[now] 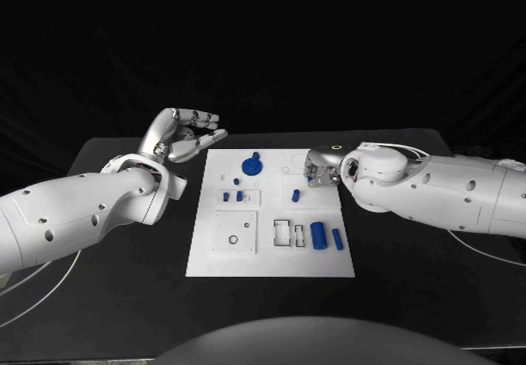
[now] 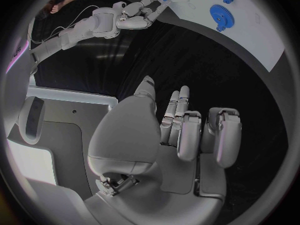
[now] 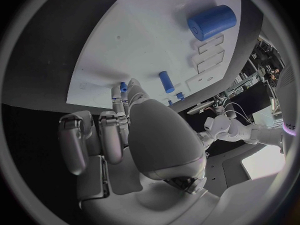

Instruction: Assemble the parts on the task board

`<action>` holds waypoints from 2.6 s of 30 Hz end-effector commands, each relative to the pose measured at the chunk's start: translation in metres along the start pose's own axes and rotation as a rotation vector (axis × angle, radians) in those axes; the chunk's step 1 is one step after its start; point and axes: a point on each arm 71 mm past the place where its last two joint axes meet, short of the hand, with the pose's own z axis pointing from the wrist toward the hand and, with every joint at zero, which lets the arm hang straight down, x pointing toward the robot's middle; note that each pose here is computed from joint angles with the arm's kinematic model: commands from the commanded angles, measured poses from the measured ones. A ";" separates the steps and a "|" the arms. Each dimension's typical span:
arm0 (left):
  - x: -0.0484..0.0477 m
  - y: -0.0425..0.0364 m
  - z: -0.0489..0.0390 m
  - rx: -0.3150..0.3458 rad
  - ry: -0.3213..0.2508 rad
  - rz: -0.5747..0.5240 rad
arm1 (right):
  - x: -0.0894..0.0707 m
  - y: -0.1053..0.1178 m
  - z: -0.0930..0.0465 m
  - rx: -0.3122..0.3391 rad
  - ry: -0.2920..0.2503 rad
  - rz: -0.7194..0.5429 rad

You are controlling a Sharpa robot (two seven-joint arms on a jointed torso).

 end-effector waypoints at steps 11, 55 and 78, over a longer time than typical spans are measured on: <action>-0.0009 0.0000 0.0005 0.005 -0.005 0.001 | 0.001 -0.002 0.002 0.027 0.004 -0.016; -0.0004 0.0006 0.0006 0.000 0.005 0.001 | 0.010 0.000 0.008 0.071 0.053 -0.033; 0.0010 0.0006 0.0015 0.002 0.014 0.003 | 0.007 0.002 0.006 0.067 -0.004 -0.006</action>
